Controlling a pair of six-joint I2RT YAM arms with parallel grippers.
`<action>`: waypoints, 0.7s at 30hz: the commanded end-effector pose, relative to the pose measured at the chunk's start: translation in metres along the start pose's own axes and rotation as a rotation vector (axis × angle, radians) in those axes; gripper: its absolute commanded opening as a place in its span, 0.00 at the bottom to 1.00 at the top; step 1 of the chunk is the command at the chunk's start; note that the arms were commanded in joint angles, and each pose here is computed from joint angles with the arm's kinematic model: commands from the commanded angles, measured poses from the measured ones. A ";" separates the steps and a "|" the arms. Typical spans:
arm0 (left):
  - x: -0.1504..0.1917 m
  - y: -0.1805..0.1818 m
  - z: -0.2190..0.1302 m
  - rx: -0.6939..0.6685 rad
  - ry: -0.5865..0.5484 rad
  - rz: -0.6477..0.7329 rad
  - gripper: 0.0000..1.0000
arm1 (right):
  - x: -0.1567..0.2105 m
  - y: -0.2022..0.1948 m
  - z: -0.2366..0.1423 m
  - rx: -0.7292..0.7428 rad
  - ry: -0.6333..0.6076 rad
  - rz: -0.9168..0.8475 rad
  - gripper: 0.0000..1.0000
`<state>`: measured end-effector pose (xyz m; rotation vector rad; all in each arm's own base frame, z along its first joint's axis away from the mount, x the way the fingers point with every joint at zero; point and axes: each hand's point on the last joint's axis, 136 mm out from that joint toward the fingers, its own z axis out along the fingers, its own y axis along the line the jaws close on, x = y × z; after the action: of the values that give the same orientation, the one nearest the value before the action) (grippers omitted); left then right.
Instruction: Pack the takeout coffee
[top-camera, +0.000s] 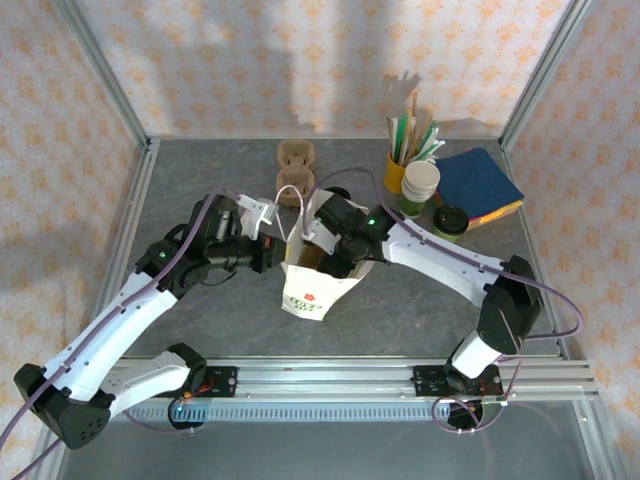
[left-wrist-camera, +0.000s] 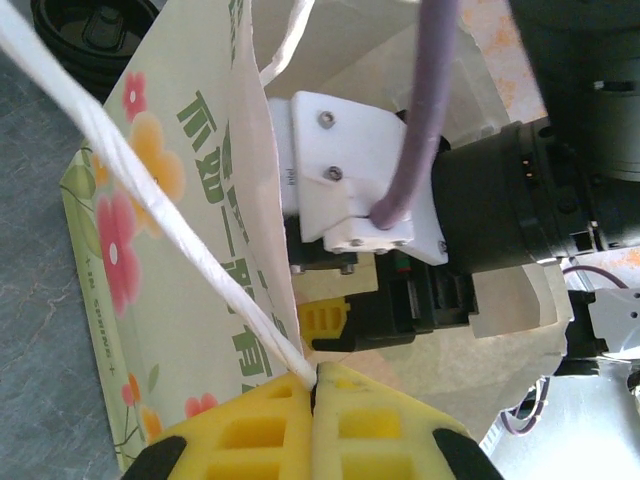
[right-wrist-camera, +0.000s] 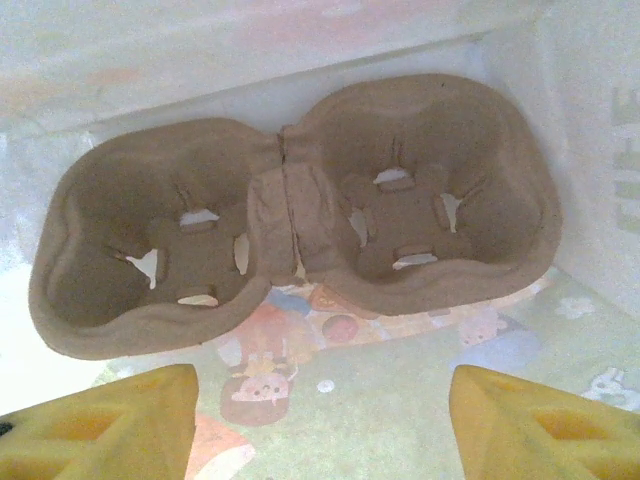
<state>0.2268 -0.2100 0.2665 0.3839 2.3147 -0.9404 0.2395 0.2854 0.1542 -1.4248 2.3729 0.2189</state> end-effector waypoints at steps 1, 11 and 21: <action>0.000 0.005 0.000 -0.014 -0.009 -0.017 0.00 | -0.009 -0.003 -0.021 0.029 -0.072 0.013 0.68; 0.001 0.007 0.005 -0.022 0.015 -0.044 0.00 | -0.060 0.008 -0.090 -0.043 -0.373 0.120 0.69; -0.004 0.012 0.004 -0.058 0.001 -0.069 0.00 | -0.092 -0.015 -0.158 -0.005 -0.586 0.443 0.69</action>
<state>0.2315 -0.2101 0.2632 0.3285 2.3395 -0.9442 0.2482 0.3107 0.2893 -0.9088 2.1909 0.5910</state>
